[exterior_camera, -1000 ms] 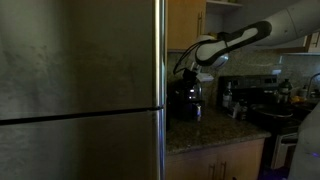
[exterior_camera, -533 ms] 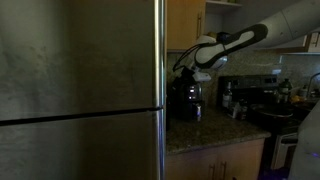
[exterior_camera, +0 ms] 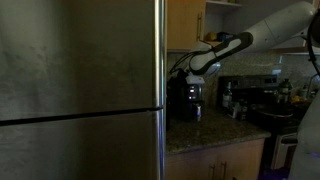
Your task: Put the glass bottle on the left beside the glass bottle on the right
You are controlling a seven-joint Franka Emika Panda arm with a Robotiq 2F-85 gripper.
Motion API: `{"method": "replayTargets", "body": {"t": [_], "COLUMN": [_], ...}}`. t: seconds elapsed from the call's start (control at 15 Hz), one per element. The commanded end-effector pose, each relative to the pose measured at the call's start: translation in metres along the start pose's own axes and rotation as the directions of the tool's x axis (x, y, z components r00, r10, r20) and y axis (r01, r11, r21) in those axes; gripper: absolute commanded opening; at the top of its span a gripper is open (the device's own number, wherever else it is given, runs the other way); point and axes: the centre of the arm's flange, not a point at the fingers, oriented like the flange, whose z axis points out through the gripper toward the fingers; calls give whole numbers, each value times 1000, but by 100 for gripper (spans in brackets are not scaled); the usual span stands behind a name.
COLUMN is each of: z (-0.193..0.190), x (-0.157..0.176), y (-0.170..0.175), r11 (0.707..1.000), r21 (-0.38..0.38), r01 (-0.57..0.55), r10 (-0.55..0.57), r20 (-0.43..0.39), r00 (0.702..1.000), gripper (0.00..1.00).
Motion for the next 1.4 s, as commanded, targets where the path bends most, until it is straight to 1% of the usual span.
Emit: {"method": "replayTargets", "body": {"t": [0.0,0.13,0.33,0.47,0.8,1.33], "z": [-2,19,34,43,67,81], "x": [0,9,20,27,39,66], "y": [0,-2,-4,-4,-6,-16], "r11": [1000,1000,999,998,994,989], "r21": [0,-10,-28,-26,-67,-100], "r01": [0,-15,-45,-59,-87,-110], "r10": [0,15,43,57,82,99], "r20": [-3,-2,-50,-75,-79,-104], "r00": [1000,1000,998,996,994,990], "gripper": [100,100,100,100,100,100]}}
